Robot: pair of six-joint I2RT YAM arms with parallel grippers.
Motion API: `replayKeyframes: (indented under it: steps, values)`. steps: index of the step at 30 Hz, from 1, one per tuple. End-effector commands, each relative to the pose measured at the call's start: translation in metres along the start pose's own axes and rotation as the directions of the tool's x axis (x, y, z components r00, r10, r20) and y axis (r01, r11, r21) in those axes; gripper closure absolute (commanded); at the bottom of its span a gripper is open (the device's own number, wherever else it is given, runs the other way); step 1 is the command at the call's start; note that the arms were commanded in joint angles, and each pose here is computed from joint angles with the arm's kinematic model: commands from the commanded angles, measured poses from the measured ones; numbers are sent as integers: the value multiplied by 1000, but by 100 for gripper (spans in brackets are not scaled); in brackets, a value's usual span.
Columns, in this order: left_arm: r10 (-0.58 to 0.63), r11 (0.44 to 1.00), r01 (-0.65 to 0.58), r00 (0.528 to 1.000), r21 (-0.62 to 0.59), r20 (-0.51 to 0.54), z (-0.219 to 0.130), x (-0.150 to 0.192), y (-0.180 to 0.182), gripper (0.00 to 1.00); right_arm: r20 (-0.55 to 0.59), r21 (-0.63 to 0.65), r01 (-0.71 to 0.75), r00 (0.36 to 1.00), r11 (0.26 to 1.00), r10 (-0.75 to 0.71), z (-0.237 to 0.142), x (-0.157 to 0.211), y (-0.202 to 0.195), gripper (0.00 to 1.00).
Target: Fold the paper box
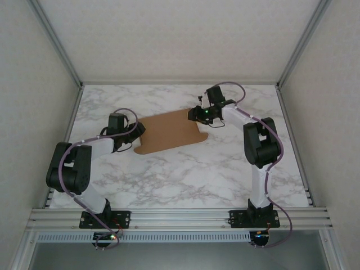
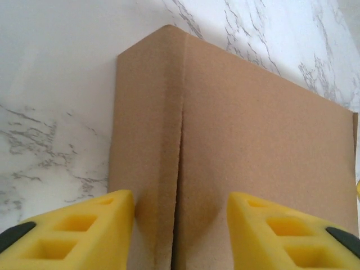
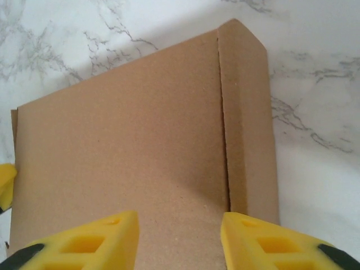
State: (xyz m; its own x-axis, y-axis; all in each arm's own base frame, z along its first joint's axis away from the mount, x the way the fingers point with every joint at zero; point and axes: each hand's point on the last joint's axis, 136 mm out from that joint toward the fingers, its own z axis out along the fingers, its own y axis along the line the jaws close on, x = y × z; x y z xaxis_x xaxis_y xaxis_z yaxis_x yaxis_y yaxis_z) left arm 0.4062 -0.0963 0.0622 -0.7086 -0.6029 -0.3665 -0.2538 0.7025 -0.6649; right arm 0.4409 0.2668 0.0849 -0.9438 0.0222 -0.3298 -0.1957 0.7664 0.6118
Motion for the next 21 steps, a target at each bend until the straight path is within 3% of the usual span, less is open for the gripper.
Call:
replayKeyframes:
  steps: [1,13,21]
  values:
    - [16,998,-15,1000,59,-7,5,-6,-13,58,-19,-60,-31,999,998,29,-9,16,13,59]
    - [79,997,-79,997,-6,6,4,-19,-9,57,48,94,45,998,995,-50,-48,20,3,55]
    - [103,993,-104,994,-59,-23,-5,-8,4,55,-6,148,55,998,988,-55,-43,26,-12,52]
